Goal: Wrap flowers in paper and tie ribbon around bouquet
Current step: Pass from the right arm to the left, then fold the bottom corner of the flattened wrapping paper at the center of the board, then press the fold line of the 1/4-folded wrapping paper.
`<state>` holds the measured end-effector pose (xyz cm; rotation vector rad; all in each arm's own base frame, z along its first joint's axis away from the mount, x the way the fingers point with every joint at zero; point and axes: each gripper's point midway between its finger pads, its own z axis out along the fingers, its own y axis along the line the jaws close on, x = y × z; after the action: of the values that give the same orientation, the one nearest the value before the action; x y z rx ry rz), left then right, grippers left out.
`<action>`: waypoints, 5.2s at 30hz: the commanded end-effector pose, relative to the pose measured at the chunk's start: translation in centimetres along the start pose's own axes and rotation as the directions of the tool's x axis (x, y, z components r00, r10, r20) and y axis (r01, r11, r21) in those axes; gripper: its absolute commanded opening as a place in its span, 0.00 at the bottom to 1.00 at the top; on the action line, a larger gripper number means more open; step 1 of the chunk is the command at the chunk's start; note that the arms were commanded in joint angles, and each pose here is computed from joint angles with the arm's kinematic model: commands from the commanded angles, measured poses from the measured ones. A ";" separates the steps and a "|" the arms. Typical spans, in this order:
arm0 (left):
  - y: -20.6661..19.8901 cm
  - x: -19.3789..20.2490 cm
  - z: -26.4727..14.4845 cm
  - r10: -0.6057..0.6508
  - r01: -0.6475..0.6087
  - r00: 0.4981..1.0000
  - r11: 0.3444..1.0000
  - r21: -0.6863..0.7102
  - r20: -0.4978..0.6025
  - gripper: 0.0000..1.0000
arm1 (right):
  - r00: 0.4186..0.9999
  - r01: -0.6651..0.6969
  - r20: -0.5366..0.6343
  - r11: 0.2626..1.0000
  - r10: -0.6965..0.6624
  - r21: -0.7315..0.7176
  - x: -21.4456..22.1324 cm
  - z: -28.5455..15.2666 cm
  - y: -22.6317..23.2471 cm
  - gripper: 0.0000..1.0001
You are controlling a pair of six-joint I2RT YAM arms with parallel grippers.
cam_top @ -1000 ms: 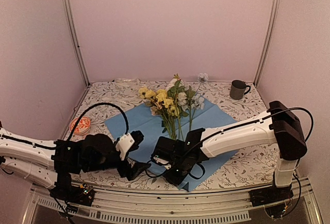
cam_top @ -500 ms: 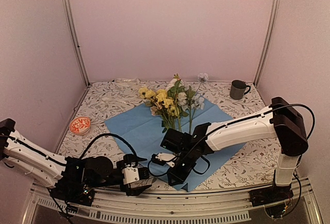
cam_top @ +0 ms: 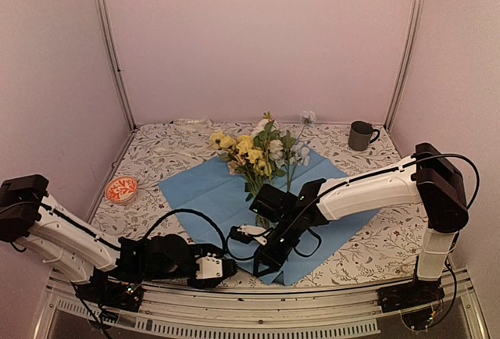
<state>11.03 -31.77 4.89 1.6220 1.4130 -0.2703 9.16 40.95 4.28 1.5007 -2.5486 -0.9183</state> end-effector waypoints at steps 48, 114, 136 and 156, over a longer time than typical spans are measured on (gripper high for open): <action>6.9 2.5 0.8 -0.713 0.710 0.700 0.693 0.125 -0.022 0.00 | 0.943 -0.062 0.315 0.985 0.110 -0.158 1.8 -4.8 -4.5 0.70; 6.1 6.3 6.1 -0.719 0.765 0.628 0.640 0.068 -0.298 0.00 | 0.861 -0.362 0.421 0.925 0.284 0.117 2.6 -12.1 -11.5 0.31; 9.4 5.4 5.3 -0.760 0.774 0.600 0.631 -0.061 -0.250 0.30 | 0.855 -0.499 0.187 0.866 0.485 0.033 10.1 -2.2 -9.9 0.04; 5.1 -0.9 6.8 -0.524 0.579 0.798 0.805 0.132 -0.299 0.28 | 0.881 -0.387 0.238 0.912 0.410 -0.137 5.8 -5.0 -6.0 0.04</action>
<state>17.05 -36.86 4.91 1.3866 2.0853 -0.5656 12.61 30.47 1.59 0.7658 -2.8513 -1.0733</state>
